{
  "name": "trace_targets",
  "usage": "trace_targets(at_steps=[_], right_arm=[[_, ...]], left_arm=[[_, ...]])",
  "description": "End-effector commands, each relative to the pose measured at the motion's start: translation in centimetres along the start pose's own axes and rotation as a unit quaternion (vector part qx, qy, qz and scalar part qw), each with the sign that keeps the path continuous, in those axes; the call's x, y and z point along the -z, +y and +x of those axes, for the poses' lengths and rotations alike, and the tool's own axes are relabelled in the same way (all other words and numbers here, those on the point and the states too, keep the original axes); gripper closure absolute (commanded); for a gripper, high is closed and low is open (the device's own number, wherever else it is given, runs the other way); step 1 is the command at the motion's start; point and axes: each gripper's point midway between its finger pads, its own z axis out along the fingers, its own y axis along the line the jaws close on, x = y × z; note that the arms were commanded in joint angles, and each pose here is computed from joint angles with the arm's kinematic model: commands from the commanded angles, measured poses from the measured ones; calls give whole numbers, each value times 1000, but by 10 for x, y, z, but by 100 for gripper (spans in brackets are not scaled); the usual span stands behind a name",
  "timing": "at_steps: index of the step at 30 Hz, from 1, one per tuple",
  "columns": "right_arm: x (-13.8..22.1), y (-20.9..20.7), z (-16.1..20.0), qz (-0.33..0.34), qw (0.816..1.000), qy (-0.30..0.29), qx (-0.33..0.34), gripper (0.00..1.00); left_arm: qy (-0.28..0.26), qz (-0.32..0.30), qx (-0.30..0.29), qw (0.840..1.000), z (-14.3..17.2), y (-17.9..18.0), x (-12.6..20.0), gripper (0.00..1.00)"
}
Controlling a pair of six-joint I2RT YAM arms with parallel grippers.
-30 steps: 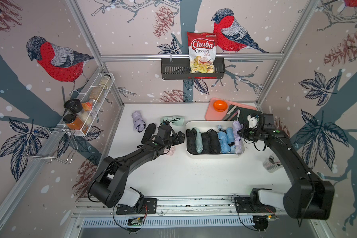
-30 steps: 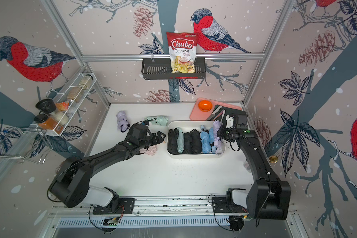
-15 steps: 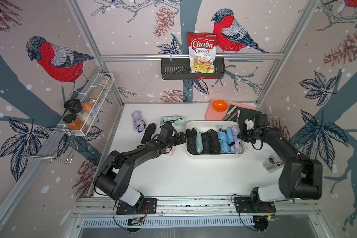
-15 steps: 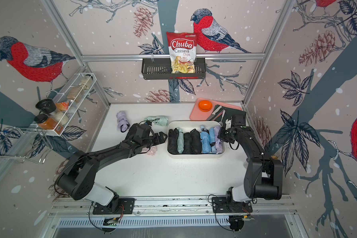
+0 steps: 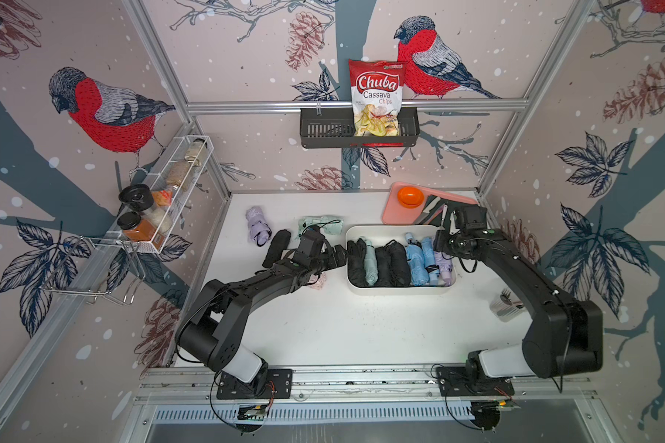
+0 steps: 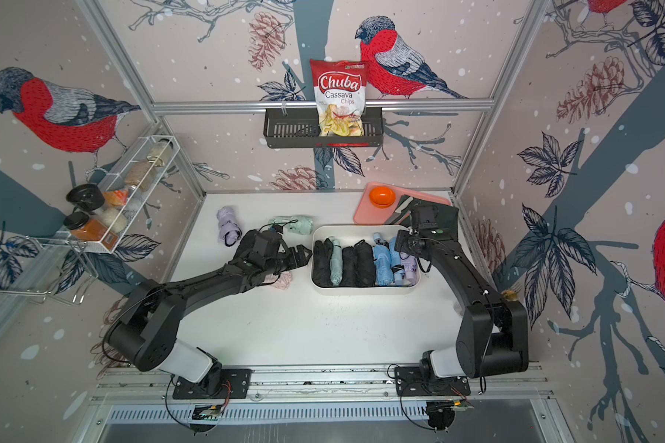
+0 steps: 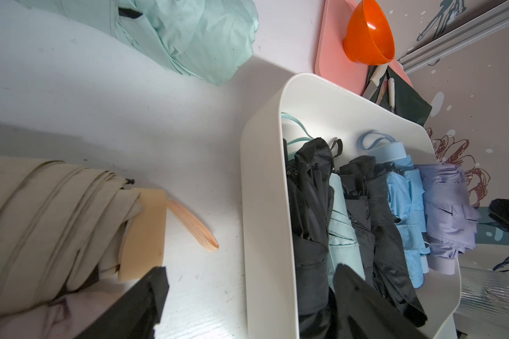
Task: Put the umbrella into the storage box
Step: Place the umbrella in the storage box.
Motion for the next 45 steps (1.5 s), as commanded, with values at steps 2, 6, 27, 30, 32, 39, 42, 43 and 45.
trace_targets(at_steps=[2, 6, 27, 30, 32, 39, 42, 43, 45], right_arm=[[11, -17, -9, 96, 995, -33, 3, 34], [5, -16, -7, 121, 992, -38, 16, 39], [-50, -9, 14, 176, 981, -5, 81, 47], [-55, -14, 14, 178, 981, 0, 77, 54], [-58, -17, 15, 176, 982, 3, 75, 59], [-72, -11, 23, 105, 992, 31, 58, 71], [-81, -17, 31, 94, 993, 53, 42, 75], [-84, -19, 35, 92, 993, 63, 36, 75], [-91, -24, 45, 86, 992, 86, 26, 75]], left_arm=[[-7, -3, -9, 1000, -5, -1, 0, 8], [-4, 2, -7, 1000, -3, -2, -2, 8], [5, 7, -1, 1000, 2, -1, -6, 8], [5, 6, -1, 1000, 2, -1, -5, 8], [5, 5, -1, 1000, 2, -1, -5, 8], [7, 5, -1, 1000, 3, 0, -7, 8], [7, 4, 0, 1000, 3, 0, -7, 8], [7, 3, 1, 1000, 3, 1, -7, 8], [7, 2, 1, 1000, 3, 1, -6, 8]])
